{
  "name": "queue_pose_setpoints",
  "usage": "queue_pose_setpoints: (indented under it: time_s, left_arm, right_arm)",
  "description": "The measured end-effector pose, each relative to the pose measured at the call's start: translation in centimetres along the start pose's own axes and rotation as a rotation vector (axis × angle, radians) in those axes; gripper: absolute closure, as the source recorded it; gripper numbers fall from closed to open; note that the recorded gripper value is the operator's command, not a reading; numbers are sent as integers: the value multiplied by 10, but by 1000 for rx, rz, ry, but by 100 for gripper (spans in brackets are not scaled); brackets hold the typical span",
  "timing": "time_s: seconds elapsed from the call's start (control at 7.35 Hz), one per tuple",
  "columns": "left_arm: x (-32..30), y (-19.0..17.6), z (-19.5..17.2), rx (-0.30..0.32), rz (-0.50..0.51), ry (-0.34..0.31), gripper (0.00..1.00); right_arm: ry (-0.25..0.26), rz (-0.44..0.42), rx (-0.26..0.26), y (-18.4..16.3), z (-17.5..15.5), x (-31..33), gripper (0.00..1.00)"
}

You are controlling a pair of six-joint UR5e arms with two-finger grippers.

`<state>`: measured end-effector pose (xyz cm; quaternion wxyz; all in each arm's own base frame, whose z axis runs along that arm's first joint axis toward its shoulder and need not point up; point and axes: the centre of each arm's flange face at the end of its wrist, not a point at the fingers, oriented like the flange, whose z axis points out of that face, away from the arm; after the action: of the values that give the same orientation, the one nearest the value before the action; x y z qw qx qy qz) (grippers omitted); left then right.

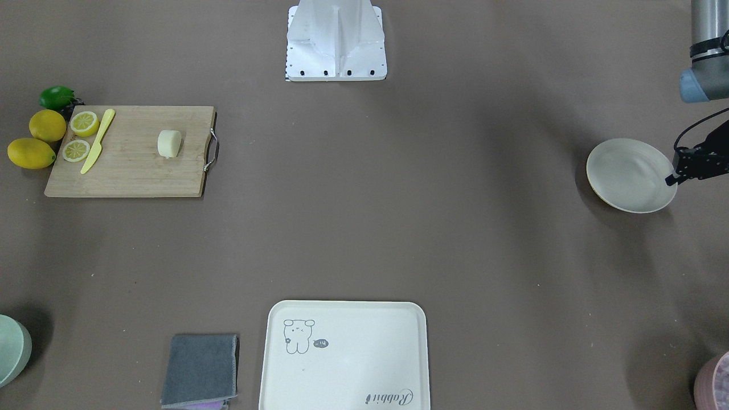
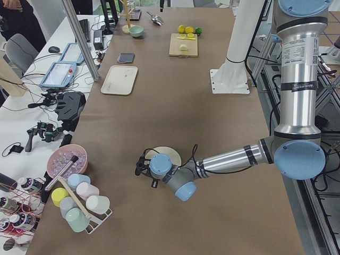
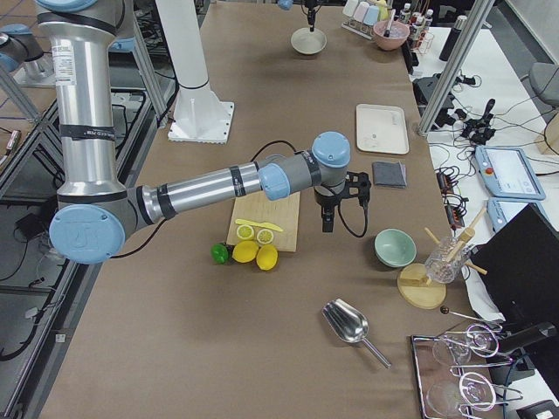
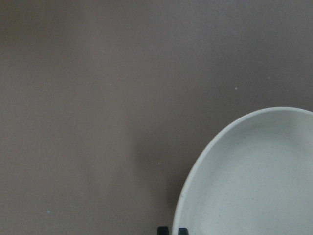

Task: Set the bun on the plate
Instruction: 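Move the left gripper toward the white plate while the right gripper approaches the cutting board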

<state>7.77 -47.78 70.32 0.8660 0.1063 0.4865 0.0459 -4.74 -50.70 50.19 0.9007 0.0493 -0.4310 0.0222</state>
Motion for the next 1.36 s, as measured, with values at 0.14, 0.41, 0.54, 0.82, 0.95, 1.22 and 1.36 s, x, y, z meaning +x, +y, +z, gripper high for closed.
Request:
queue_pose_setpoints:
  time_s: [0.14,0.41,0.54,0.82,0.95,1.22,1.36]
  left_arm:
    - [16,-19,-12,-1,-17,28,100]
    - [64,-63,-27,24,-84,81,100]
    - [100,-78,-28,34,-123,104,100]
    - [196,-91,-7,53,-197,123,100]
    - [253,-96,15,66,-236,132,100]
    - [356,-110,54,85,-310,139,100]
    - [400,-115,68,96,-337,117,100]
  right_arm:
    - [-4,-16,5,0,2,-3,0]
    - [13,-42,5,-2,14,-22,0]
    - [31,-45,9,-8,23,-43,0]
    - [43,-46,6,-13,46,-97,0]
    - [44,-39,3,-7,58,-128,0]
    - [29,22,-4,23,73,-185,0]
    - [21,60,-17,43,82,-210,0]
